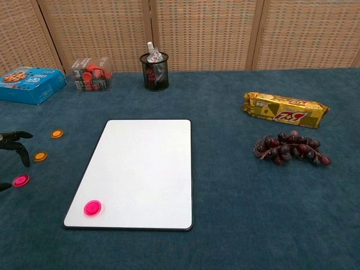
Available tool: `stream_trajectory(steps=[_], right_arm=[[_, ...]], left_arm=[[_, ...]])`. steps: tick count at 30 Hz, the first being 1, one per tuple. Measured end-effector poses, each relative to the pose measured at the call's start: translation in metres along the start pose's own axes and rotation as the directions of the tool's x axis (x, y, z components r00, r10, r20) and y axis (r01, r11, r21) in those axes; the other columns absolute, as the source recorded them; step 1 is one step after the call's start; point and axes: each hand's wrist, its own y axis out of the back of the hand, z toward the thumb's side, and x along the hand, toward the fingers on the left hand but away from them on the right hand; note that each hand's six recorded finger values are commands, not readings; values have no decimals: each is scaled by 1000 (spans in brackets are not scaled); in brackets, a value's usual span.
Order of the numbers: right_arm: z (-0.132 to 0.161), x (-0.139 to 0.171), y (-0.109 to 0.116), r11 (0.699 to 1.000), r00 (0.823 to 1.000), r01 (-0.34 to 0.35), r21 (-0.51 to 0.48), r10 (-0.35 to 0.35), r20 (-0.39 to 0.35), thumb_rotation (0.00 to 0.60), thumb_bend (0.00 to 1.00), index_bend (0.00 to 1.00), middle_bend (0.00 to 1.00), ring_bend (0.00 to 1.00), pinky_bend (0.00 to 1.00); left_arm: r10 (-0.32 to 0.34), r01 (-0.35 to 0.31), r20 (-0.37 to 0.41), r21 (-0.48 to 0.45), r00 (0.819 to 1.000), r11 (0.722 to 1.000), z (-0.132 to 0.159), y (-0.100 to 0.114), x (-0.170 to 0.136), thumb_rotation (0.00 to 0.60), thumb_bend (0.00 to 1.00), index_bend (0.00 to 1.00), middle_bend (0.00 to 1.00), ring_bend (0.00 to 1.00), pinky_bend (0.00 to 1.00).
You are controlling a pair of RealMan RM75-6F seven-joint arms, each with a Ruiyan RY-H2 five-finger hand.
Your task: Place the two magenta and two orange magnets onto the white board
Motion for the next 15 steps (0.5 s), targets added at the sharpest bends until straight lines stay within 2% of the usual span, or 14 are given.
stream_trajectory(steps=[15], right_arm=[[0,0,0,1000,1000,-4,-4,4,1,600,0,0,0,0,0]], left_arm=[[-13,13,-7,6,1000,1000,2,-7,2,600,330,389,0,0,0]])
